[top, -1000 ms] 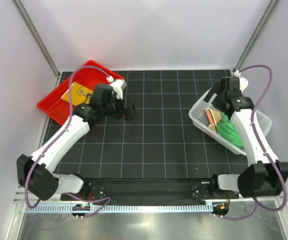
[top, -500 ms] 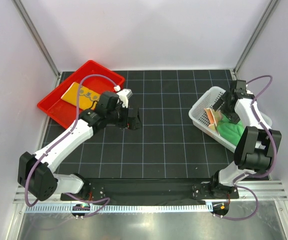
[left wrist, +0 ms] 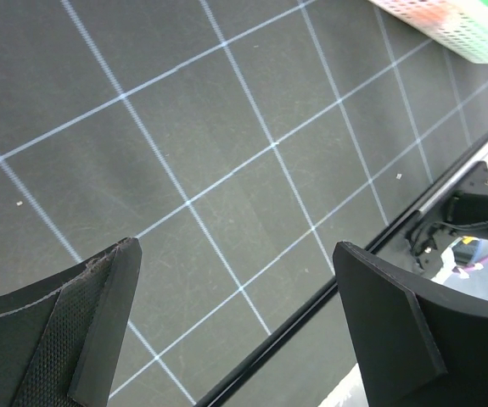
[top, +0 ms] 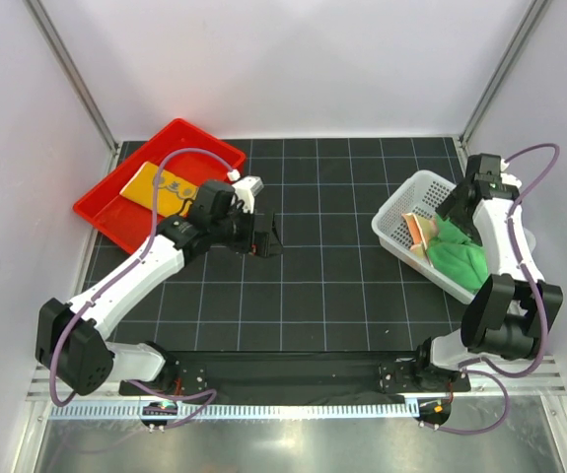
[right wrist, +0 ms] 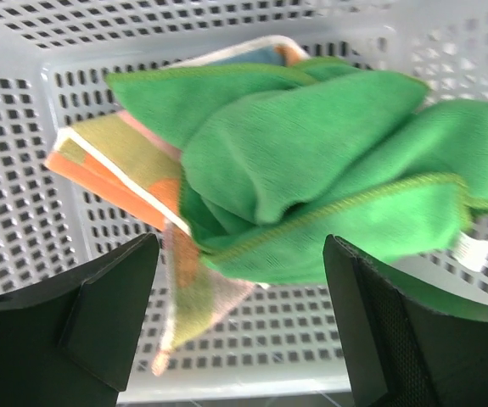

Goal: Fold and stack the towels
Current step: Grab crumpled towel

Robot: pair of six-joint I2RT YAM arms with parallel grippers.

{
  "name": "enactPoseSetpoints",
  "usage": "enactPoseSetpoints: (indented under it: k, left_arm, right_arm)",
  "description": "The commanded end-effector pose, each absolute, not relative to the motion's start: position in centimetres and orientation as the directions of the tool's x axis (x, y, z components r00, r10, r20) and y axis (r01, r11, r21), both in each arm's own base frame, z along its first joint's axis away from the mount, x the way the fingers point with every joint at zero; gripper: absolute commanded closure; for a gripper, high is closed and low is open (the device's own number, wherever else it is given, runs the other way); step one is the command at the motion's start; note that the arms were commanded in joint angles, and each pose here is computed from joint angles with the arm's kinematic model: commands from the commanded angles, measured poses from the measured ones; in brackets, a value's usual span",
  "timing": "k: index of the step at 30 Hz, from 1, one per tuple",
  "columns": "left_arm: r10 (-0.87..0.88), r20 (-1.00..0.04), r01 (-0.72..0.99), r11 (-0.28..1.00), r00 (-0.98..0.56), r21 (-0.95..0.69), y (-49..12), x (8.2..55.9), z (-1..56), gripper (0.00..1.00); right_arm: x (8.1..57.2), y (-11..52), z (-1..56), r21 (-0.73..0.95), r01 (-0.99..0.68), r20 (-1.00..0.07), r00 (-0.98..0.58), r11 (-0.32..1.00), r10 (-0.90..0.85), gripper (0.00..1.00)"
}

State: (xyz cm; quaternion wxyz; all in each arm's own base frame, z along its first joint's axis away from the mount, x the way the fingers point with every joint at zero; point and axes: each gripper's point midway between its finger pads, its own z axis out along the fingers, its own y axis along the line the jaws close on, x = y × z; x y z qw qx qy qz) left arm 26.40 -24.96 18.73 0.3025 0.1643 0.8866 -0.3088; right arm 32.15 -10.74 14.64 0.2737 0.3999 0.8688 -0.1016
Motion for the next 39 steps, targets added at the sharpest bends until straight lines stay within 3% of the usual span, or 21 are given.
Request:
enactPoseSetpoints:
  k: [1, 8, 11, 15, 18, 23, 25, 28, 39]
  left_arm:
    - [0.083, -0.663, 0.523, 0.689, -0.744, -0.501, -26.5, 26.1, 20.5, 0.0]
    - [0.071, -0.672, 0.527, 0.682, -0.737, -0.507, -26.3, 25.6, 20.9, 0.0]
    - [0.067, -0.677, 0.528, 0.684, -0.733, -0.503, -26.2, 25.7, 21.0, 0.0]
    - [0.062, -0.683, 0.522, 0.696, -0.728, -0.493, -25.9, 25.8, 21.0, 0.01]
    - [0.057, -0.689, 0.519, 0.704, -0.723, -0.486, -25.8, 25.9, 21.1, 0.0]
    - [0.043, -0.704, 0.514, 0.715, -0.709, -0.474, -25.5, 26.2, 21.5, 0.0]
    - [0.039, -0.706, 0.514, 0.713, -0.707, -0.476, -25.5, 26.2, 21.7, 0.0]
    - [0.041, -0.706, 0.518, 0.709, -0.707, -0.478, -25.5, 26.1, 21.7, 0.0]
    - [0.063, -0.69, 0.528, 0.694, -0.722, -0.489, -25.9, 25.8, 21.0, 0.01]
  right_arm:
    - [28.8, -12.0, 16.2, -0.073, 0.758, -0.585, -0.559, 0.648, 0.588, 0.14]
    - [27.7, -10.7, 12.7, -0.049, 0.753, -0.529, -0.577, 0.656, 0.623, 0.16]
    - [28.0, -10.8, 12.1, -0.05, 0.754, -0.529, -0.576, 0.655, 0.623, 0.25]
    - [29.9, -11.2, 14.3, -0.008, 0.741, -0.588, -0.547, 0.672, 0.596, 0.77]
    - [31.9, -10.6, 17.4, 0.068, 0.684, -0.635, -0.532, 0.726, 0.56, 0.99]
    - [31.5, -11.3, 22.3, 0.033, 0.697, -0.712, -0.486, 0.716, 0.506, 0.98]
    - [30.5, -12.2, 21.7, -0.012, 0.738, -0.709, -0.482, 0.674, 0.515, 0.91]
    - [29.6, -12.2, 19.3, -0.024, 0.742, -0.659, -0.516, 0.67, 0.547, 0.55]
    - [28.3, -13.5, 14.0, -0.06, 0.81, -0.605, -0.494, 0.584, 0.624, 0.28]
